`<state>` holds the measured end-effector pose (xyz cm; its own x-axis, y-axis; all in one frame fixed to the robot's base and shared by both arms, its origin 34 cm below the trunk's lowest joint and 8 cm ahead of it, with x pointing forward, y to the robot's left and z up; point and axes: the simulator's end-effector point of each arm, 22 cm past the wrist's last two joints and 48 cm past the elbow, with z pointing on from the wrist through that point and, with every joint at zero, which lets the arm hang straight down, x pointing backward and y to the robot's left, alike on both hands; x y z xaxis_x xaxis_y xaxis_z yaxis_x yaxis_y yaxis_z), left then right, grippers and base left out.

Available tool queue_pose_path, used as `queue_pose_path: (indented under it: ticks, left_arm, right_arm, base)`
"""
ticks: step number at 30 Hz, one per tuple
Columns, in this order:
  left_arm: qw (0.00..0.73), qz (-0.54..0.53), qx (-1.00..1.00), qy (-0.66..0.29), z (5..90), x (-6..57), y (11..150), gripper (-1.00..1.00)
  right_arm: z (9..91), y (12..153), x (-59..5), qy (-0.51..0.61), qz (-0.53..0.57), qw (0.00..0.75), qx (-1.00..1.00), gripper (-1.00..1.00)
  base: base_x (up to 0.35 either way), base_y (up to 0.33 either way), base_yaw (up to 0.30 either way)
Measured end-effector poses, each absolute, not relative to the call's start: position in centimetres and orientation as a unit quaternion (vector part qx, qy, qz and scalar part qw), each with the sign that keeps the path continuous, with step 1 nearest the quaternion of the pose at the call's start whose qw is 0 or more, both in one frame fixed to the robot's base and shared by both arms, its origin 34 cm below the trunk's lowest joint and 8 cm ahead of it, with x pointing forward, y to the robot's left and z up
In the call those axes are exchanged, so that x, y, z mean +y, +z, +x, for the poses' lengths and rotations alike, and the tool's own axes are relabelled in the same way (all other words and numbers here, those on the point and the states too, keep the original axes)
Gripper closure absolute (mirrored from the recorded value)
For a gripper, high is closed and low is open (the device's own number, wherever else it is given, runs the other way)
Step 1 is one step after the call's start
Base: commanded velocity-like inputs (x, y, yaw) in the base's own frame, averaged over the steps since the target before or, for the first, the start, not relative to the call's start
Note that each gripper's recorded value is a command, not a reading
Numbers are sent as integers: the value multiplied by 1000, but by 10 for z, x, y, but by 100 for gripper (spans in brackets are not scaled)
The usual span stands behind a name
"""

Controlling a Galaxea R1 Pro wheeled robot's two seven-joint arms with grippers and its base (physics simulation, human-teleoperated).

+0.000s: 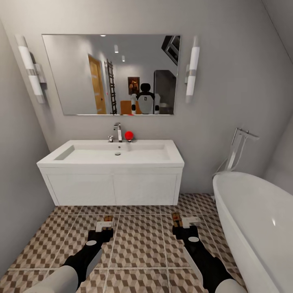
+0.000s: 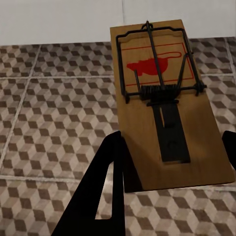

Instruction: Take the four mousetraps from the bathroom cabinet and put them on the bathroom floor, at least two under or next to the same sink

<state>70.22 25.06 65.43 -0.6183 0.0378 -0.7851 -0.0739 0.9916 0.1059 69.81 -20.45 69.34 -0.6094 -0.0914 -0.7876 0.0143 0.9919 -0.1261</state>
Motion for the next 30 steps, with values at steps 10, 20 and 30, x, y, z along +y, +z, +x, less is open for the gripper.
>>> queue_pose_path:
  ticks: [10, 20, 30]
  left_arm:
    - [436, -10, 898, 64, 701, 251, 636, 100]
    - [436, -10, 898, 64, 699, 251, 619, 100]
    - [435, -10, 898, 64, 697, 251, 599, 100]
  right_arm:
    - [697, 676, -204, -60, -22, 442, 895, 100]
    - [696, 659, -204, -59, -22, 442, 895, 100]
    - [694, 639, -202, -58, -23, 442, 895, 100]
  base:
    - [0, 0, 0]
    - [0, 0, 0]
    - [0, 0, 0]
